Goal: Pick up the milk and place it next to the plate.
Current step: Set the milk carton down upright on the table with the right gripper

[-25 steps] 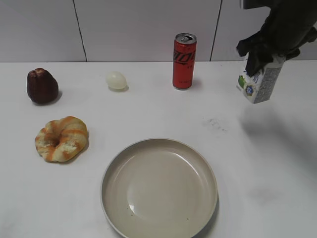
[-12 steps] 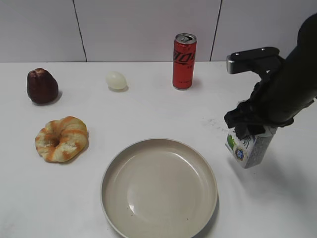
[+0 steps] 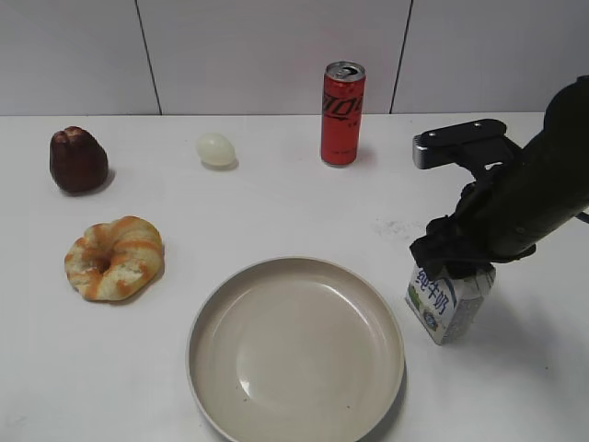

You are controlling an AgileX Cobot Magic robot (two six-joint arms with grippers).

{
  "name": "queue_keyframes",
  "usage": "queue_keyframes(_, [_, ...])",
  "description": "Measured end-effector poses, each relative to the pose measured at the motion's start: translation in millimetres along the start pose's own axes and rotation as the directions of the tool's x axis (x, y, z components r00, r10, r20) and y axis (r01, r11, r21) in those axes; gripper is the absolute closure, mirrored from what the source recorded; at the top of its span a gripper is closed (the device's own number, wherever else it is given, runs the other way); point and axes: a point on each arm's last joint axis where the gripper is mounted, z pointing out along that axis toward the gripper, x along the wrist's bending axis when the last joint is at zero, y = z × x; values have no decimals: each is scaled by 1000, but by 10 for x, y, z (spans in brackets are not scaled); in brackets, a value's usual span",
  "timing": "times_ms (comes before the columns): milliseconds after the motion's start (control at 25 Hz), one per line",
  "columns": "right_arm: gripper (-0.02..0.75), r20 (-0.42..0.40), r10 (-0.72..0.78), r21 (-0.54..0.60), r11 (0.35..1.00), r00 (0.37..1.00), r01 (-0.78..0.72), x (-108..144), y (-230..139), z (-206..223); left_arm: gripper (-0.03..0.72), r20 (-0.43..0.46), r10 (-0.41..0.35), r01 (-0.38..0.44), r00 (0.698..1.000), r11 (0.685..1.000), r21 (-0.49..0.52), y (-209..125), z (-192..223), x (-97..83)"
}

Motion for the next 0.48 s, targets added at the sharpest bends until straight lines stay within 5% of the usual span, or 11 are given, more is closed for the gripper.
queue_keyframes(200, [154,-1,-9,-3,1000,1000,9,1,5,-2,480,0,0,0,1000,1000,0,0,0,0])
queue_keyframes(480, [131,21,-54,-102,993,998,55,32,426,-264,480,0,0,0,1000,1000,0,0,0,0])
